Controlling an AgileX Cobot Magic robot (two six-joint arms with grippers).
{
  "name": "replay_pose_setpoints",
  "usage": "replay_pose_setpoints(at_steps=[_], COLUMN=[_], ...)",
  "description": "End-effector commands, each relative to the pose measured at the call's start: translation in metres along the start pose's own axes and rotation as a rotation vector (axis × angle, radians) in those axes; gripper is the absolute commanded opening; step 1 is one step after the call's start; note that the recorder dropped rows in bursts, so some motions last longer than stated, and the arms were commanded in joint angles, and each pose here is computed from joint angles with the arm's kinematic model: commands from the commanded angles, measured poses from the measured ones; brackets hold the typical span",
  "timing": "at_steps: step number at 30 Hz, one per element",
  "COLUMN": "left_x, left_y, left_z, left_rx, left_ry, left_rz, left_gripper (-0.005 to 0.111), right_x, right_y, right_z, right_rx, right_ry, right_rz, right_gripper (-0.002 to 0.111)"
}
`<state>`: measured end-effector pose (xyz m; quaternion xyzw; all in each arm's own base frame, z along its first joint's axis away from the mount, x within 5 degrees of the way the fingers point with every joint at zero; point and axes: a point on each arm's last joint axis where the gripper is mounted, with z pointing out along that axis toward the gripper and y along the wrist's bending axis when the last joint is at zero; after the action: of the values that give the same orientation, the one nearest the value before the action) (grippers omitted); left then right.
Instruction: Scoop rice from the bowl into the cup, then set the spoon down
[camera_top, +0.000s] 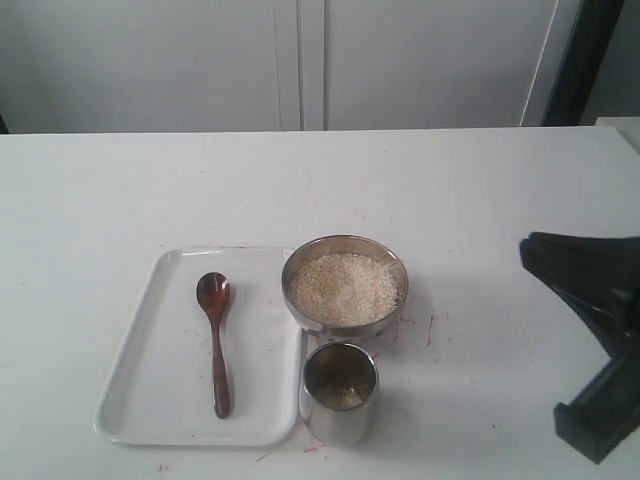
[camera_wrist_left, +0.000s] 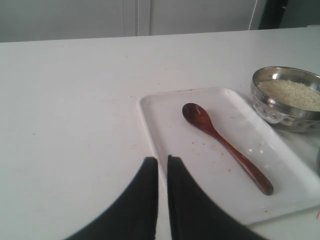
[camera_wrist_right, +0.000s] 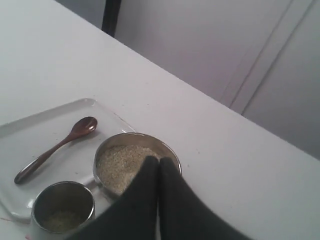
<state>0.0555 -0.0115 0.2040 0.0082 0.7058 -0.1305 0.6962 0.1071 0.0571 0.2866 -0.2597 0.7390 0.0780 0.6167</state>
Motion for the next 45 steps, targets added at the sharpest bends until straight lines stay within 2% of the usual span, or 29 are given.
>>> replay_pose_setpoints(at_steps=[1, 4, 8, 15, 20, 28, 37, 41, 45], left_x=[-0.002, -0.002, -0.002, -0.002, -0.002, -0.002, -0.002, -0.002, -0.002], left_y=[-0.001, -0.001, -0.001, -0.001, -0.001, -0.001, -0.001, -0.001, -0.001], left_z=[0.000, 0.000, 0.000, 0.000, 0.000, 0.000, 0.000, 0.000, 0.000], left_rx=[0.005, 0.005, 0.005, 0.005, 0.005, 0.005, 0.005, 0.005, 0.005], left_ry=[-0.008, -0.008, -0.008, -0.008, -0.008, -0.008, -0.008, -0.008, -0.008], left_rz=[-0.015, -0.015, -0.015, -0.015, -0.015, -0.015, -0.015, -0.015, -0.015], left_gripper=[0.014, 0.014, 0.014, 0.014, 0.014, 0.014, 0.014, 0.014, 0.014], right_x=[0.024, 0.034, 0.038, 0.040, 0.056, 0.083, 0.093, 0.100, 0.112], right_y=[-0.007, -0.011, -0.011, -0.010, -0.007, -0.006, -0.013, -0.012, -0.009], right_z=[-0.012, -0.024, -0.038, -0.040, -0.040, -0.045, -0.048, -0.047, -0.044], right_rx=[0.091, 0.164, 0.204, 0.203, 0.214, 0.330, 0.481, 0.495, 0.480], right_ry=[-0.005, -0.044, -0.139, -0.150, -0.158, -0.182, -0.106, -0.070, -0.026], right_rz=[0.171, 0.269, 0.276, 0.288, 0.314, 0.352, 0.296, 0.320, 0.412], right_gripper=[0.000, 0.000, 0.000, 0.000, 0.000, 0.000, 0.000, 0.000, 0.000])
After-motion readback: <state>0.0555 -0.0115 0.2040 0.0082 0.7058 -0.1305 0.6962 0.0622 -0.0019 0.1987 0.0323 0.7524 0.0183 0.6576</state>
